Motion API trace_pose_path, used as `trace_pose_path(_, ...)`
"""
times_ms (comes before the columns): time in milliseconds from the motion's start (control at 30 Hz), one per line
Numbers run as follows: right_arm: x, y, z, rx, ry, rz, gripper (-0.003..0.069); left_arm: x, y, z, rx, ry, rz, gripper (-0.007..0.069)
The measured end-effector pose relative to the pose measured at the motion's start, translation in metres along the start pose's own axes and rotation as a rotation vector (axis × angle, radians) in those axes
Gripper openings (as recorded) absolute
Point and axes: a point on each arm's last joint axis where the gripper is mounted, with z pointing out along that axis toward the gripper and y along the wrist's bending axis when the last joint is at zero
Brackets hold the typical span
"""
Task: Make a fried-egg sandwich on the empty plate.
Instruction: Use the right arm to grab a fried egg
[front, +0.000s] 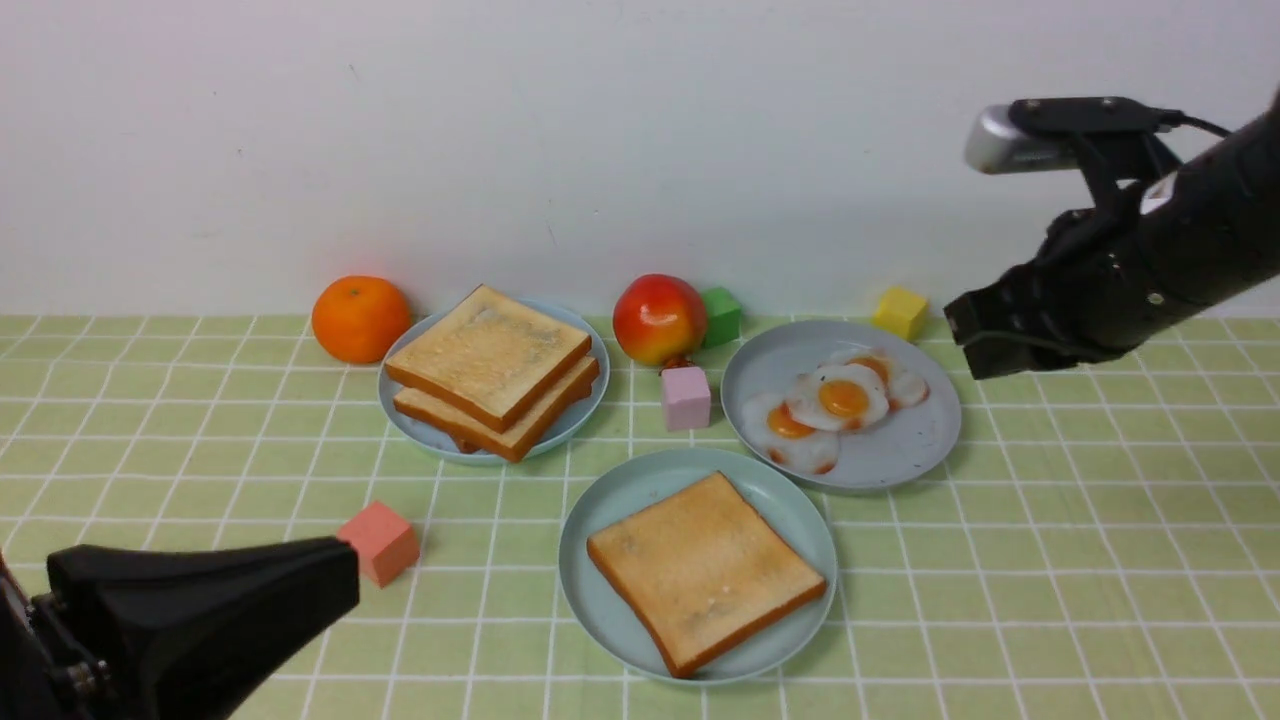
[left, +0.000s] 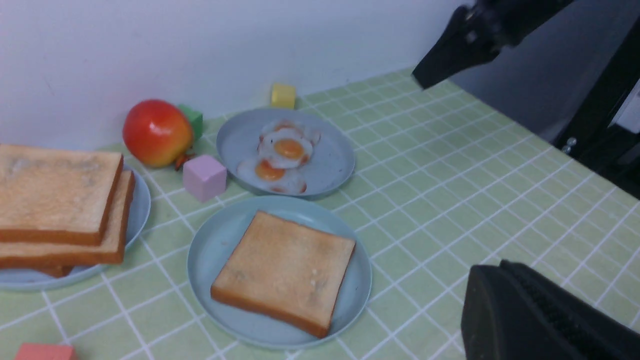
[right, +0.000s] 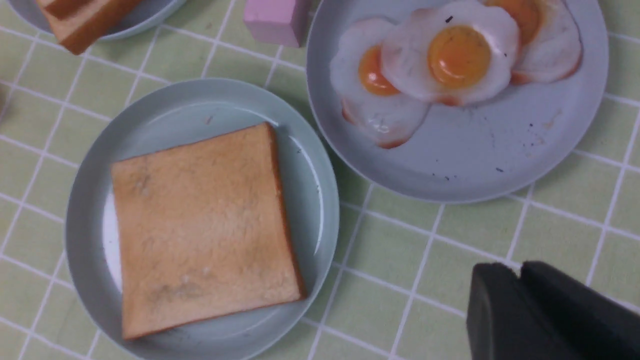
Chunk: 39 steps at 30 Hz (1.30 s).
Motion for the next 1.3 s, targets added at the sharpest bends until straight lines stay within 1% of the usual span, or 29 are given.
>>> trace_pose_path(33,-0.002,-0.001,0.001,0.003,-0.002,-0.004,0.0095,0.000,0.000,0.000,0.001,-0.001,0.000,-0.0013)
trace_pose_path(67,-0.009,-0.005,0.018,0.010,0.022,-0.009,0.0117,-0.001,0.000,0.000,0.005,-0.012,0.000,-0.0013)
trace_pose_path(133,-0.017,-0.009,0.038,0.014,0.039,-0.038,0.0152,-0.002,-0.001,0.000,0.008,-0.021,-0.003,-0.0013)
trace_pose_path(200,-0.022,-0.012,0.050,0.019,0.046,-0.099,0.0185,-0.002,-0.001,0.000,0.010,-0.025,-0.006,-0.0013)
trace_pose_path(267,-0.025,-0.018,0.076,0.021,0.084,-0.261,0.0256,-0.002,-0.001,0.000,0.010,-0.027,-0.013,-0.0013)
trace_pose_path(300,-0.026,-0.018,0.076,0.022,0.081,-0.262,0.0256,-0.002,-0.001,0.000,0.010,-0.027,-0.013,-0.0013)
trace_pose_path(433,-0.026,-0.024,0.106,0.004,0.102,-0.579,0.0391,-0.002,-0.001,0.000,0.012,-0.026,-0.025,-0.0013)
trace_pose_path(467,-0.025,-0.025,0.112,-0.002,0.102,-0.721,0.0439,-0.002,-0.001,0.000,0.013,-0.025,-0.027,-0.0013)
trace_pose_path(500,-0.025,-0.026,0.115,-0.005,0.103,-0.809,0.0464,-0.002,-0.001,0.000,0.013,-0.025,-0.028,-0.0013)
trace_pose_path(533,-0.025,-0.026,0.115,-0.004,0.102,-0.809,0.0469,-0.002,-0.001,0.000,0.013,-0.025,-0.028,-0.0013)
trace_pose_path(567,-0.024,-0.027,0.121,-0.011,0.104,-0.971,0.0502,-0.002,-0.001,0.000,0.013,-0.024,-0.029,-0.0013)
trace_pose_path(600,-0.024,-0.028,0.124,-0.009,0.101,-1.035,0.0511,-0.002,-0.001,0.000,0.013,-0.024,-0.029,-0.0013)
trace_pose_path(633,-0.024,-0.028,0.124,-0.008,0.099,-1.035,0.0513,-0.002,-0.001,0.000,0.013,-0.024,-0.029,-0.0013)
trace_pose_path(700,-0.023,-0.031,0.137,0.006,0.088,-1.147,0.0526,-0.002,-0.001,0.000,0.013,-0.024,-0.032,-0.0013)
trace_pose_path(867,-0.022,-0.036,0.156,0.038,0.066,-1.189,0.0529,-0.002,-0.001,0.000,0.013,-0.024,-0.031,-0.0013)
trace_pose_path(1133,-0.020,-0.042,0.172,0.094,0.054,-1.229,0.0529,-0.002,-0.001,0.000,0.013,-0.024,-0.034,-0.0013)
trace_pose_path(1300,-0.018,-0.044,0.180,0.101,0.056,-1.261,0.0529,-0.002,-0.001,0.000,0.013,-0.024,-0.034,-0.0013)
